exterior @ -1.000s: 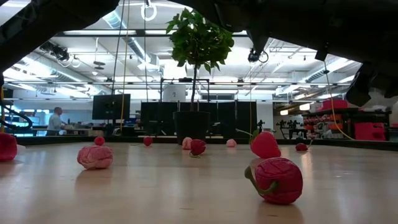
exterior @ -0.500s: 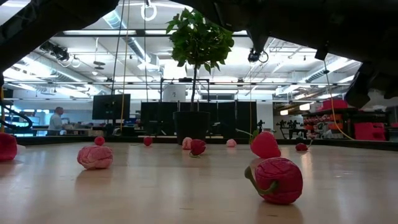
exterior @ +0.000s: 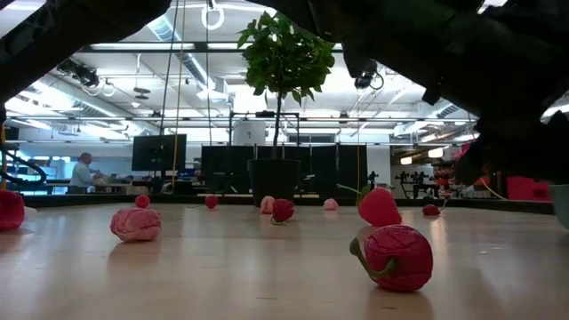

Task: Pick and placing Produce into tupperware
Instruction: Put the onion into the bin, then put the strawberry into the bin

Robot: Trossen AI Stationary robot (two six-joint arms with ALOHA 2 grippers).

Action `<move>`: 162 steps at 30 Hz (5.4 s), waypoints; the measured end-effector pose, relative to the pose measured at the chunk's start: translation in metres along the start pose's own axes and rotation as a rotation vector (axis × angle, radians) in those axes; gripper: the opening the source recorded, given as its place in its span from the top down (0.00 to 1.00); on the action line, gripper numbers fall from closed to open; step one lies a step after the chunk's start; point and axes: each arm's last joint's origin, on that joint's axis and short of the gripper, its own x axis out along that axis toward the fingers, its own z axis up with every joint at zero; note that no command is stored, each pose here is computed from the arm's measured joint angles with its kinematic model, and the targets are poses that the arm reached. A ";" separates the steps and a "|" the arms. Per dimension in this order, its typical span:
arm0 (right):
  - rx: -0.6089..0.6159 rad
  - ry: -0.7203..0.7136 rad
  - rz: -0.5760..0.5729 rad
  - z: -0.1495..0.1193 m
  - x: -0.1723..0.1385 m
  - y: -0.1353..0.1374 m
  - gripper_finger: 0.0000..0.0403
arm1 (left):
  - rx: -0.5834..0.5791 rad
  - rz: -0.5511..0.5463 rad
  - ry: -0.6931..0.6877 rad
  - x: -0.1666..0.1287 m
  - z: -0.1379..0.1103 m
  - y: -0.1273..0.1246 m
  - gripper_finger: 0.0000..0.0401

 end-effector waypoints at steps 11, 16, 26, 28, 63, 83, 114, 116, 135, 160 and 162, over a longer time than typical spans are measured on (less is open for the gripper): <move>-0.039 -0.005 0.007 0.010 -0.003 0.001 0.99 | -0.030 0.075 0.064 -0.034 0.032 0.015 0.42; -0.022 0.005 0.046 0.008 -0.013 0.000 0.99 | -0.092 0.030 0.089 -0.054 0.047 0.015 0.42; -0.105 0.008 0.339 -0.002 -0.088 -0.007 0.99 | -0.165 0.048 0.285 -0.104 0.057 0.010 0.52; -0.147 -0.014 0.396 -0.002 -0.100 -0.011 0.99 | -0.180 0.073 0.336 -0.110 0.055 0.012 0.54; -0.393 -0.300 0.417 0.061 -0.105 -0.002 0.53 | 0.377 0.239 0.701 -0.137 0.037 0.070 0.37; -0.354 -0.321 0.397 0.066 -0.105 -0.004 0.53 | 0.425 0.234 0.730 -0.105 0.017 0.082 0.41; -0.332 -0.325 0.397 0.066 -0.106 -0.004 0.54 | 0.411 0.248 0.743 -0.100 0.012 0.086 0.87; -0.332 -0.325 0.398 0.066 -0.106 -0.004 0.54 | 0.411 0.247 0.743 -0.100 0.012 0.086 0.95; -0.300 0.019 0.197 0.050 -0.095 -0.028 0.54 | 0.167 0.196 0.549 -0.119 0.036 0.022 1.00; -0.419 0.110 0.122 0.013 -0.089 -0.032 0.54 | 0.123 0.127 0.053 -0.059 0.035 -0.034 1.00; -0.419 0.109 0.122 0.013 -0.089 -0.032 0.54 | 0.120 0.143 0.095 -0.052 0.027 -0.029 1.00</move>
